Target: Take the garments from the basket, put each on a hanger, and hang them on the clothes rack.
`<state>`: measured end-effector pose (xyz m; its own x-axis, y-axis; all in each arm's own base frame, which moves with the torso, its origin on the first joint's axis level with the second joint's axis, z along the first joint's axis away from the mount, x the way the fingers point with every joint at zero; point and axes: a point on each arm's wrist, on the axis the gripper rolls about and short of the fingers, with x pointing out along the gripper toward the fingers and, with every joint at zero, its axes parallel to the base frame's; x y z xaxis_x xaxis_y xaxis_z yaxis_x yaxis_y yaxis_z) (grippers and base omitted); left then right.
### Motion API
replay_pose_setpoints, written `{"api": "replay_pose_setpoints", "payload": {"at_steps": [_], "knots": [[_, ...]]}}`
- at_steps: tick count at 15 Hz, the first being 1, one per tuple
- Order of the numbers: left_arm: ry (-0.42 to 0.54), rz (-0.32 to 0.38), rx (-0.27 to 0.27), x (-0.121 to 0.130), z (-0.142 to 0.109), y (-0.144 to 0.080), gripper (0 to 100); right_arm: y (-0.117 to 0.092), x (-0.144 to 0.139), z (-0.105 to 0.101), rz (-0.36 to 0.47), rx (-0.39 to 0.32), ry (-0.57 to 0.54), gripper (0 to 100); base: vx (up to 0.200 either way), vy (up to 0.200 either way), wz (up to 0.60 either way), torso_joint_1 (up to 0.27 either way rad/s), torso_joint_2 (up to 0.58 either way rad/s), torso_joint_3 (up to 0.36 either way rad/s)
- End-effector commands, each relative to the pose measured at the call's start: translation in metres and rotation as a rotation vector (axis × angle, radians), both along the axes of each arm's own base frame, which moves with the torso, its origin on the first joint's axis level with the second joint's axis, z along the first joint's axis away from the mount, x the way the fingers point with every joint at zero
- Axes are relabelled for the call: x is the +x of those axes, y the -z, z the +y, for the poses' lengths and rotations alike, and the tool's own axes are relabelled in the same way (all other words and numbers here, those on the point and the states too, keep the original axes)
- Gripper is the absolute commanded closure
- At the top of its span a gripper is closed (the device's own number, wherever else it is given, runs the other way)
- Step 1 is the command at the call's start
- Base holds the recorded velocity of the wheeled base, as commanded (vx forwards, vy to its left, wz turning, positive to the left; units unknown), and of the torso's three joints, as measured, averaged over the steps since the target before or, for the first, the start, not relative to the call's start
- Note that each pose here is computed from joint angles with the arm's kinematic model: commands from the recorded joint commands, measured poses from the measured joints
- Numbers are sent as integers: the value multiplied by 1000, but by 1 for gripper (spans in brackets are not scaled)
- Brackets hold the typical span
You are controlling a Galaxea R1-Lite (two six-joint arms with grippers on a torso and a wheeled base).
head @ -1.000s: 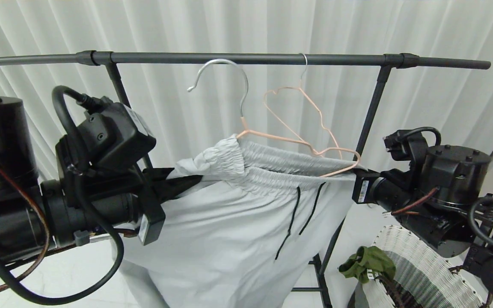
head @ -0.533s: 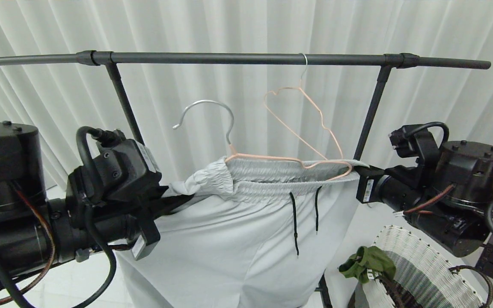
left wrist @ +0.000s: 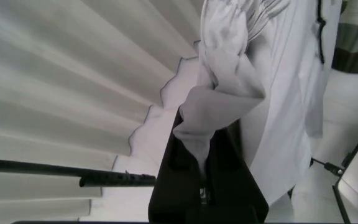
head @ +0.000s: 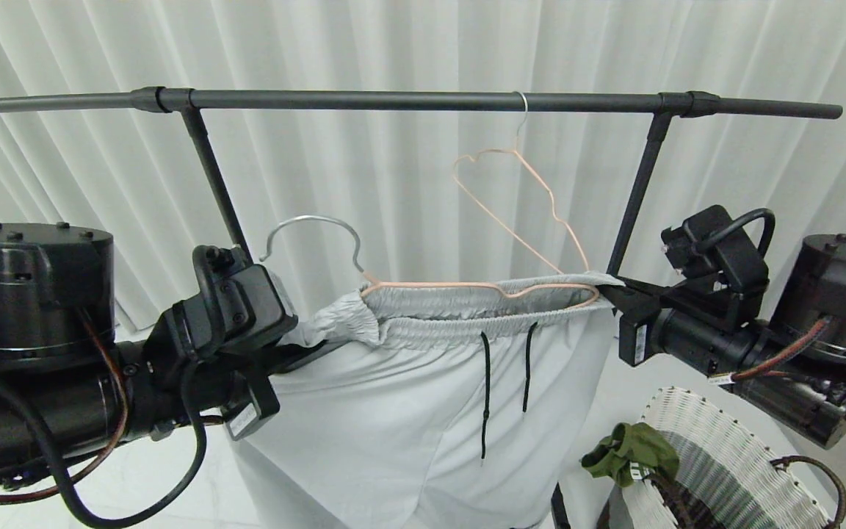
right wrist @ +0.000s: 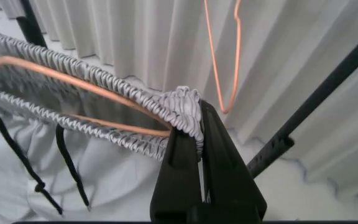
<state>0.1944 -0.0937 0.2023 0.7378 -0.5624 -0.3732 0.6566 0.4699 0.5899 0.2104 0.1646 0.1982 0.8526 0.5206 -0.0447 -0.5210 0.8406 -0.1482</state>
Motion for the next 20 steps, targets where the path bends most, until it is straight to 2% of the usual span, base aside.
{"api": "replay_pose_setpoints", "payload": {"at_steps": [1,3,8,11,14,18,20], "knots": [[10,7,6,4,-6,1,100,-5,-4,5,-22,-2,-34,100,0,0,0,0,0,0],[15,-9,-8,4,-17,-6,100,-5,-9,20,-36,-28,-79,100,0,0,0,0,0,0],[28,-26,-20,2,-20,-11,100,-6,-11,20,-56,-53,-83,100,0,0,0,0,0,0],[13,-29,-29,9,-29,-15,100,-6,-23,36,-79,-74,-158,100,0,0,0,0,0,0],[-98,-21,-153,5,-45,-21,100,-4,-21,38,-111,-131,-150,100,0,0,0,0,0,0],[-219,-101,-172,6,-42,-19,100,-18,-14,32,-153,-113,-39,100,0,0,0,0,0,0],[-223,-133,-198,7,-43,-17,100,-27,-19,34,-181,-97,-61,100,0,0,0,0,0,0]]}}
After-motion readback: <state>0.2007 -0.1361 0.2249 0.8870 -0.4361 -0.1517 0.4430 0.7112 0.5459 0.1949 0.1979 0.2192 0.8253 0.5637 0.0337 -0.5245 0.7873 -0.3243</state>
